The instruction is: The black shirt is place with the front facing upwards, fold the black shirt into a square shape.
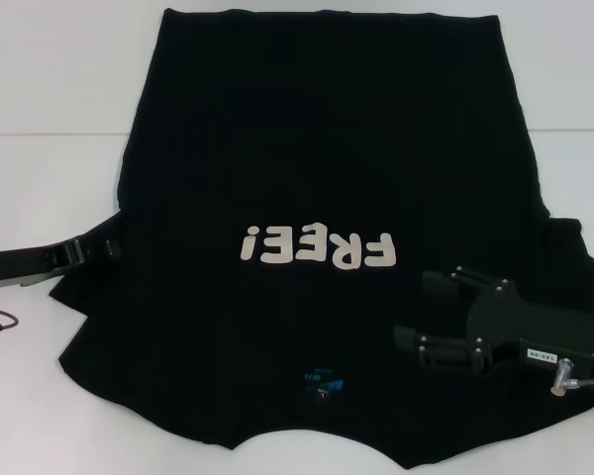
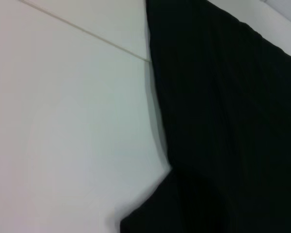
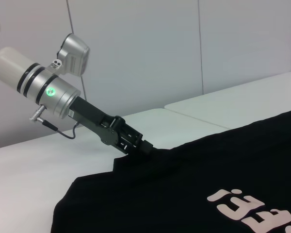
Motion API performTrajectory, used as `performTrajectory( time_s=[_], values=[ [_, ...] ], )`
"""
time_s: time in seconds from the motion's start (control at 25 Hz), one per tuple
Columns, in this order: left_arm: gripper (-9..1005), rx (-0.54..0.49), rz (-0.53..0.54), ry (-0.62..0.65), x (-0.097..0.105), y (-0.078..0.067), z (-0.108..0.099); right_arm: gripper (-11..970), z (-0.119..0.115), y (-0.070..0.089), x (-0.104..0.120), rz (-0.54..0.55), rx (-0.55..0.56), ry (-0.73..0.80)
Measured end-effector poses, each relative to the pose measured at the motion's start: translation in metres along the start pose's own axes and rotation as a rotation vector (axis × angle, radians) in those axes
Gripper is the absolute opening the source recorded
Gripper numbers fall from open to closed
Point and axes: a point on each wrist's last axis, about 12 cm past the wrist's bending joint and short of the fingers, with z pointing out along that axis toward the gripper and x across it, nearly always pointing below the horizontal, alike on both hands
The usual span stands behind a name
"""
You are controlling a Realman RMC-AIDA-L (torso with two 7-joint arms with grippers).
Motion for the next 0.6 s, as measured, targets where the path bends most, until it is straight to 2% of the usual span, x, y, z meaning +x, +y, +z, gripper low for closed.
performTrajectory(
  time_s=[0.24, 0.6],
  values=[
    [579, -0.004, -0.001, -0.011, -0.0015, 0.0017, -0.0023, 919, -0.0012, 0.0001, 0.0009, 0.002, 0.003, 0.001],
    [190, -0.002, 0.002, -0.009, -0.001, 0.0017, -0.0024, 918, -0.0015, 0.0, 0.0009, 0.002, 0.004, 0.001]
  ],
)
